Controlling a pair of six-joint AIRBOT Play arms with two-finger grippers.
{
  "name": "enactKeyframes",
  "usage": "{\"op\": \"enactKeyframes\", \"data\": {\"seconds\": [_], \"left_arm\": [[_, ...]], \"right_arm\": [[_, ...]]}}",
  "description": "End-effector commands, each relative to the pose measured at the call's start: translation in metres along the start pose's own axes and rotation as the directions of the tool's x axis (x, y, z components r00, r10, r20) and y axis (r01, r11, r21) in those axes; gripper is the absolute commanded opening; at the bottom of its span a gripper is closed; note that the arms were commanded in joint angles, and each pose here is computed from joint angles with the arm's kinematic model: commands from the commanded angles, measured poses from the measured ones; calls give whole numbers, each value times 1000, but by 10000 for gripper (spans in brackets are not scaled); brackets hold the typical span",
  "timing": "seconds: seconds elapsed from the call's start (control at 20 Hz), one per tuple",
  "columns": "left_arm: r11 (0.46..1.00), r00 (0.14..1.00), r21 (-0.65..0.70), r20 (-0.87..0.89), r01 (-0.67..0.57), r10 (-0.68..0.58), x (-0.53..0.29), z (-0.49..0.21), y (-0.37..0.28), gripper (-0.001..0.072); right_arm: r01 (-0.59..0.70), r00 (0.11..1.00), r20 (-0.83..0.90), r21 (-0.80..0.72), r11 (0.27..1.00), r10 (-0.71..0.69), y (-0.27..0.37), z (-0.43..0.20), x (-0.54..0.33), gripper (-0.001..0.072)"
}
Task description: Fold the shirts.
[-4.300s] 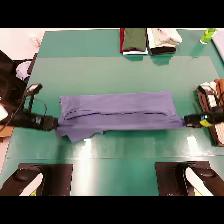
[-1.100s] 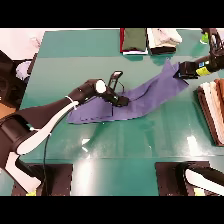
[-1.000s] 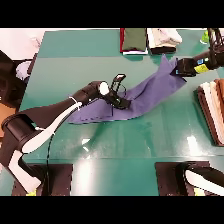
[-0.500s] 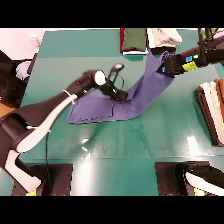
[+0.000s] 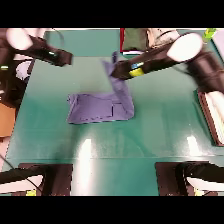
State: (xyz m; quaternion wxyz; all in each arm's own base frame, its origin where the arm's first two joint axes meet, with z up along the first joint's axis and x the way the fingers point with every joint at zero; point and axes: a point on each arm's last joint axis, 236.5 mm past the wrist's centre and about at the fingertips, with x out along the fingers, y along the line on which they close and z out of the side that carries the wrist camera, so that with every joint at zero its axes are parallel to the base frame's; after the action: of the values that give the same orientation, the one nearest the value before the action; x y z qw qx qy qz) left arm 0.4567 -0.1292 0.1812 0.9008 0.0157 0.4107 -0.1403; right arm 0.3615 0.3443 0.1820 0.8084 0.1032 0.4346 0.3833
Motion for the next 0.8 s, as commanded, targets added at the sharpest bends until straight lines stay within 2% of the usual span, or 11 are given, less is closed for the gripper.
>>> {"op": "enactKeyframes", "data": {"seconds": [0.0,0.15,0.2,0.25,0.3,0.35,0.45,0.55,0.75], "left_arm": [[991,987,-33,85,-132,135,-67,8,57,24],[987,981,-35,109,-158,161,-86,10,64,24],[987,981,-34,105,-159,161,-86,9,64,24],[987,982,-34,94,-158,161,-86,6,64,24],[987,983,-34,85,-158,160,-86,4,64,24],[987,984,-34,82,-158,160,-86,3,63,24],[987,984,-29,79,-158,160,-86,3,63,24],[987,985,-28,63,-157,158,-85,-1,63,24],[989,989,-30,40,-144,145,-85,-6,60,24]], "right_arm": [[-83,995,61,-29,996,84,48,-6,83,19],[-103,993,50,-47,994,105,68,-33,152,23],[-111,992,51,-47,993,114,73,-38,172,48],[-120,992,40,-61,991,122,80,-42,186,172],[-128,991,27,-75,989,131,86,-44,194,342],[-134,991,-3,-110,985,134,91,-46,196,454],[-90,995,-53,-170,981,82,75,-41,185,452],[26,996,-82,-215,976,-44,31,-33,162,450],[268,938,-192,-132,954,-290,-86,-59,96,449]]}}
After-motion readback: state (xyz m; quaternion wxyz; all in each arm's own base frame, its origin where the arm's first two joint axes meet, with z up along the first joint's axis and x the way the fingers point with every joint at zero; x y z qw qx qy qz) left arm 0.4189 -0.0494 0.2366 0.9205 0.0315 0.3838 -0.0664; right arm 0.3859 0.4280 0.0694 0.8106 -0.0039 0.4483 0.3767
